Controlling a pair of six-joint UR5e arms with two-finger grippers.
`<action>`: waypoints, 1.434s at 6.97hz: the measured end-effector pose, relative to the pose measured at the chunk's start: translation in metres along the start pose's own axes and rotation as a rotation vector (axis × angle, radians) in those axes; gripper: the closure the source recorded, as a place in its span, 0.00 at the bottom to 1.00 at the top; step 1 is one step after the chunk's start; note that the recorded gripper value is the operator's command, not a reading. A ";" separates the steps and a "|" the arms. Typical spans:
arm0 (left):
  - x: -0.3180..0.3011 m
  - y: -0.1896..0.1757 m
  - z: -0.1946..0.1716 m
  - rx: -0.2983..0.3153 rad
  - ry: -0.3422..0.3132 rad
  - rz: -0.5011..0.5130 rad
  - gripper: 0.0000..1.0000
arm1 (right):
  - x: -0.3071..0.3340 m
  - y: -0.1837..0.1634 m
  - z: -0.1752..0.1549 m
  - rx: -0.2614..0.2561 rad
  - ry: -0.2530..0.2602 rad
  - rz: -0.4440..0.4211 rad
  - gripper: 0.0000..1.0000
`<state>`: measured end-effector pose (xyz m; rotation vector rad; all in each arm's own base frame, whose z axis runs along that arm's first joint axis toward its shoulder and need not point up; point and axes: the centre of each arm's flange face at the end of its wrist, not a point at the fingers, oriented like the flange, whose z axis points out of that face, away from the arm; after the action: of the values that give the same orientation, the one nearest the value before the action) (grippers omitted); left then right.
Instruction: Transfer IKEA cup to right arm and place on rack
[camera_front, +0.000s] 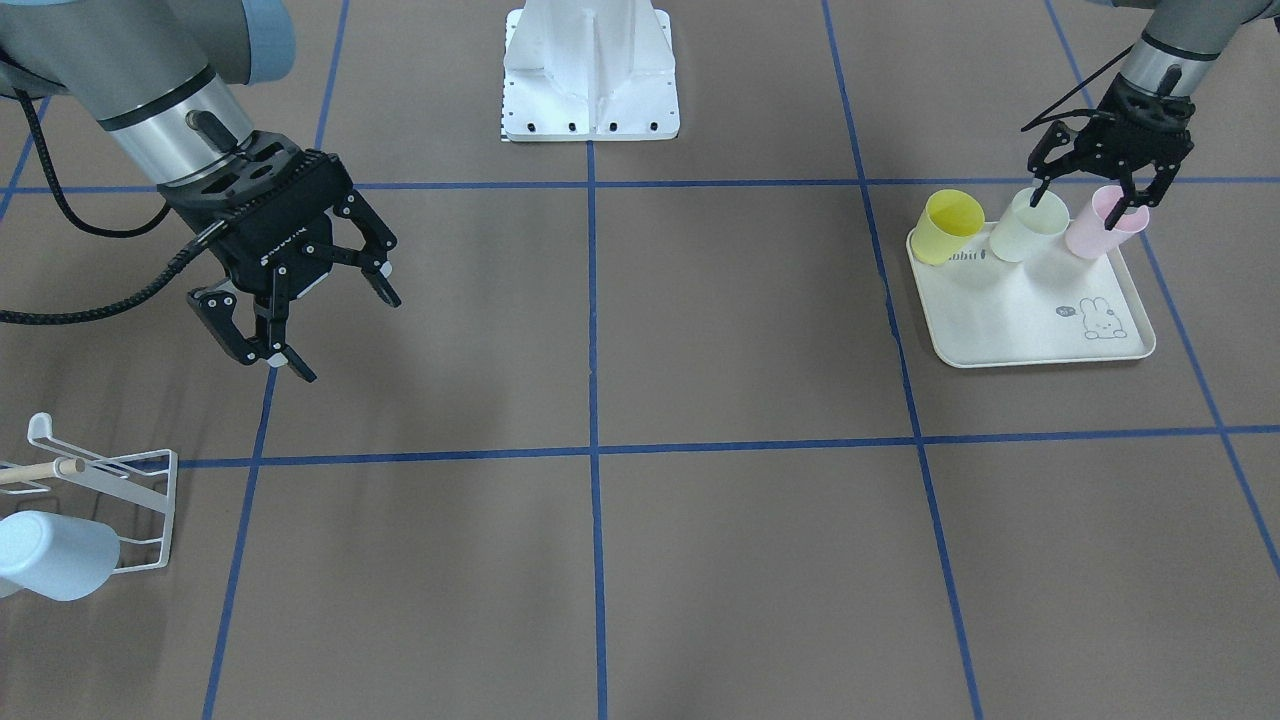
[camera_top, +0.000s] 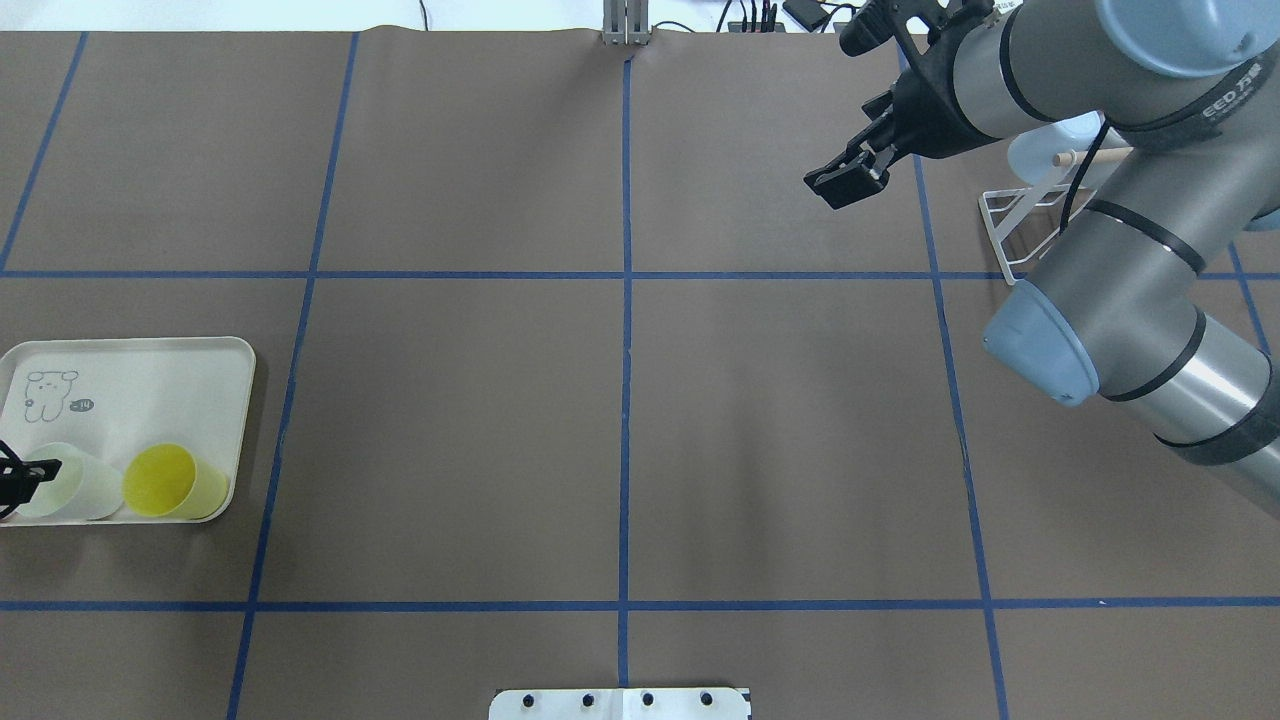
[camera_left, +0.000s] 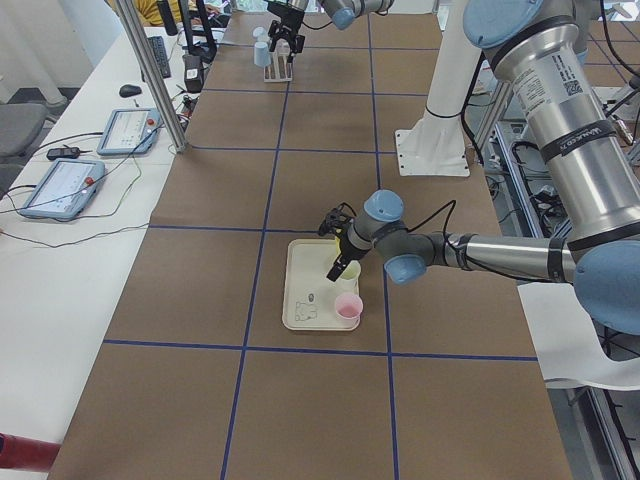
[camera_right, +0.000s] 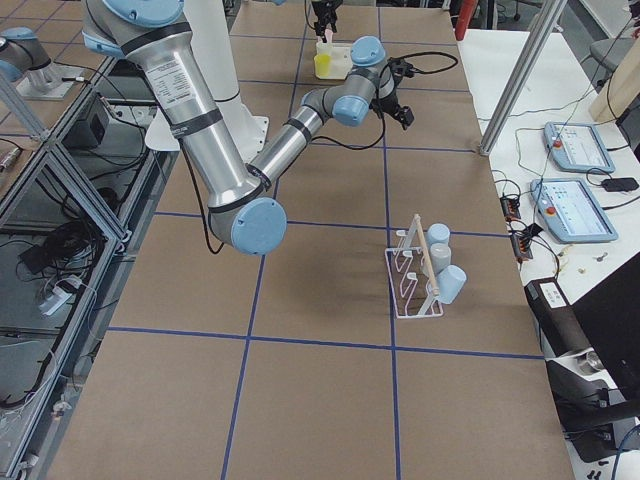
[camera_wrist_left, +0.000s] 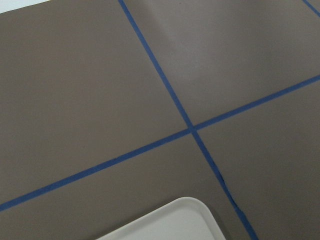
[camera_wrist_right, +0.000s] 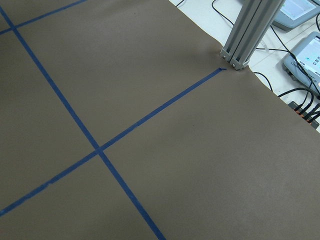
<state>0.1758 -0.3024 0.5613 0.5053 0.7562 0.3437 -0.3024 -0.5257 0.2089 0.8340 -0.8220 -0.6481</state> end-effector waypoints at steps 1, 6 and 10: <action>0.001 0.007 0.003 -0.016 0.001 0.009 0.16 | 0.000 0.001 0.001 -0.002 0.001 0.000 0.01; 0.000 0.012 0.024 -0.031 0.004 0.017 0.74 | 0.002 0.006 0.004 -0.011 0.004 0.002 0.01; -0.004 0.010 0.041 -0.002 0.031 0.048 1.00 | 0.002 0.007 0.005 -0.013 0.003 0.003 0.01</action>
<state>0.2013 -0.3090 0.5945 0.5183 0.7747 0.3976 -0.3040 -0.5253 0.2175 0.8217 -0.8155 -0.6486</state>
